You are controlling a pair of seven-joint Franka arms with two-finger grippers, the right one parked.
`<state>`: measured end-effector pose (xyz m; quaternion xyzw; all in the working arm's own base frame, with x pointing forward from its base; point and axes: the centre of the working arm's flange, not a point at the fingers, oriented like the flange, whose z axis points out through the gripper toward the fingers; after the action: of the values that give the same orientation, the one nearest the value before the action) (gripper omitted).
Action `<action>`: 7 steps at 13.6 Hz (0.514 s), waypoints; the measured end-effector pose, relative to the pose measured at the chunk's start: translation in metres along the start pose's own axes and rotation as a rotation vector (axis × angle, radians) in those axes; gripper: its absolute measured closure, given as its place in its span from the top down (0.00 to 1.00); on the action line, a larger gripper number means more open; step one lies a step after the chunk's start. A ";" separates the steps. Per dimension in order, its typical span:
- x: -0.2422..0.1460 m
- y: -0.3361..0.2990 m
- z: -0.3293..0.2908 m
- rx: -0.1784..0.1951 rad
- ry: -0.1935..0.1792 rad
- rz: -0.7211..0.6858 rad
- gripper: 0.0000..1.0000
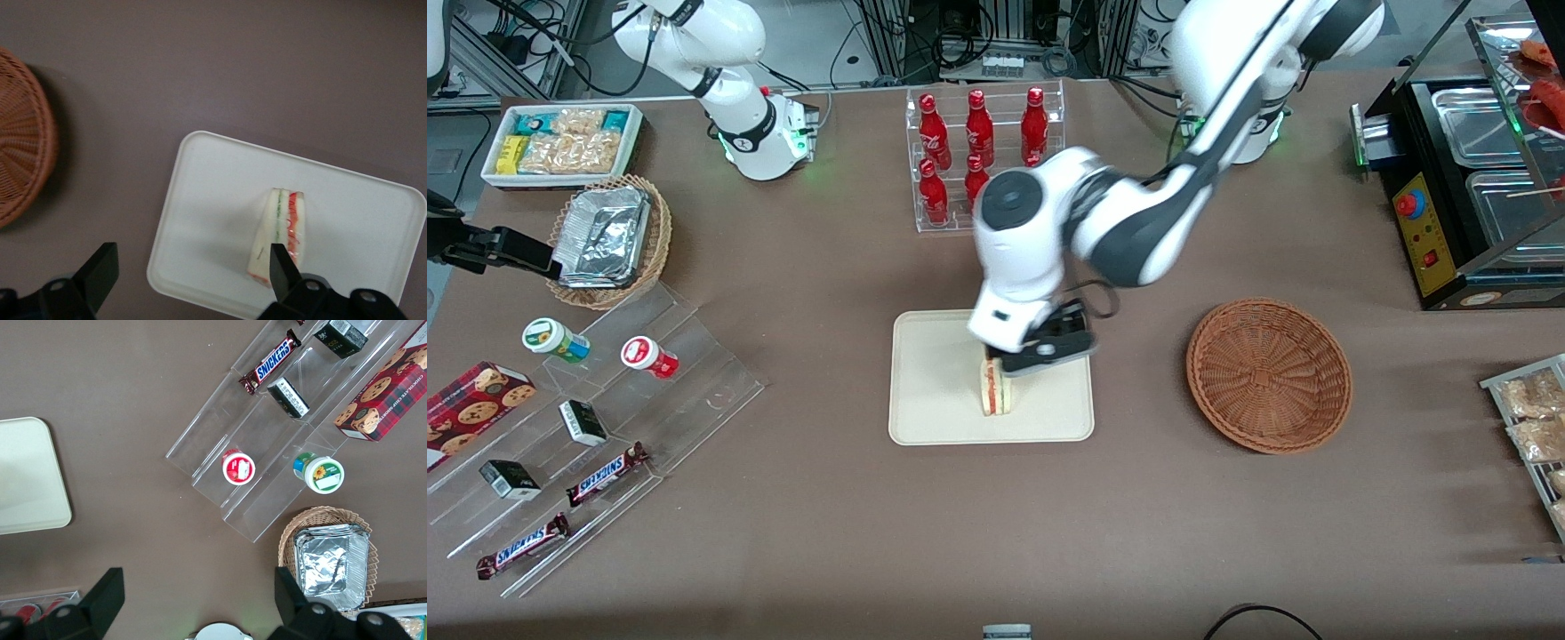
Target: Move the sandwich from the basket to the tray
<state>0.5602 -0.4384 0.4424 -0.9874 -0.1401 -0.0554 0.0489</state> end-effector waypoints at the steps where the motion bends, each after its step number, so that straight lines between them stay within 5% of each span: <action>1: 0.010 -0.023 -0.020 0.023 -0.025 0.012 1.00; 3: 0.024 -0.061 -0.049 0.050 -0.073 0.050 1.00; 7: 0.069 -0.148 -0.089 0.041 -0.151 0.139 1.00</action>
<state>0.5756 -0.2883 0.5509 -0.9949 -0.0756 0.0256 0.0622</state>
